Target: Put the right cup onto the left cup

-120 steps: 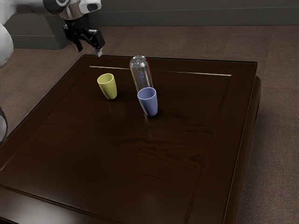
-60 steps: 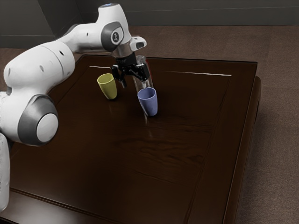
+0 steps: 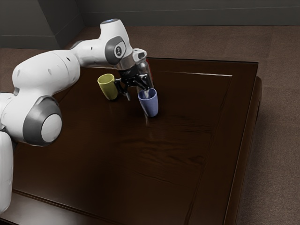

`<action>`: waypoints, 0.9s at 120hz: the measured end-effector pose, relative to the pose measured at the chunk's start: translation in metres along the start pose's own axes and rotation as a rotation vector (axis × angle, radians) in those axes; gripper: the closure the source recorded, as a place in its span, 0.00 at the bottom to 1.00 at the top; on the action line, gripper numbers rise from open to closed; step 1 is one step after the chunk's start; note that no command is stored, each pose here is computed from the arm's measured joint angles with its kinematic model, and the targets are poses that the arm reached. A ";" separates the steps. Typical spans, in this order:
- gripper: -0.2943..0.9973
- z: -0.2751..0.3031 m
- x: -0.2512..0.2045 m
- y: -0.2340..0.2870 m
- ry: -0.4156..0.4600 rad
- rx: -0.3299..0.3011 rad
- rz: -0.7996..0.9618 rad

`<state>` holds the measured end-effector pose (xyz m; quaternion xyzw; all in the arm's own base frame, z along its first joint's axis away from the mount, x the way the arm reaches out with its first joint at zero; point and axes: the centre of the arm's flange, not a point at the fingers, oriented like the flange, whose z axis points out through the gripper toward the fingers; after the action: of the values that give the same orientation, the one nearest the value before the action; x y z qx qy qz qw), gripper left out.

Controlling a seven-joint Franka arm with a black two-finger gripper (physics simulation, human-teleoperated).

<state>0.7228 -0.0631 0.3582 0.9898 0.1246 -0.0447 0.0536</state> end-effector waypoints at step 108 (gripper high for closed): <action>0.83 -0.030 -0.083 -0.010 -0.036 -0.025 -0.131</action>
<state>0.6424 -0.0696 0.3954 0.9778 0.1885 -0.0643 0.0652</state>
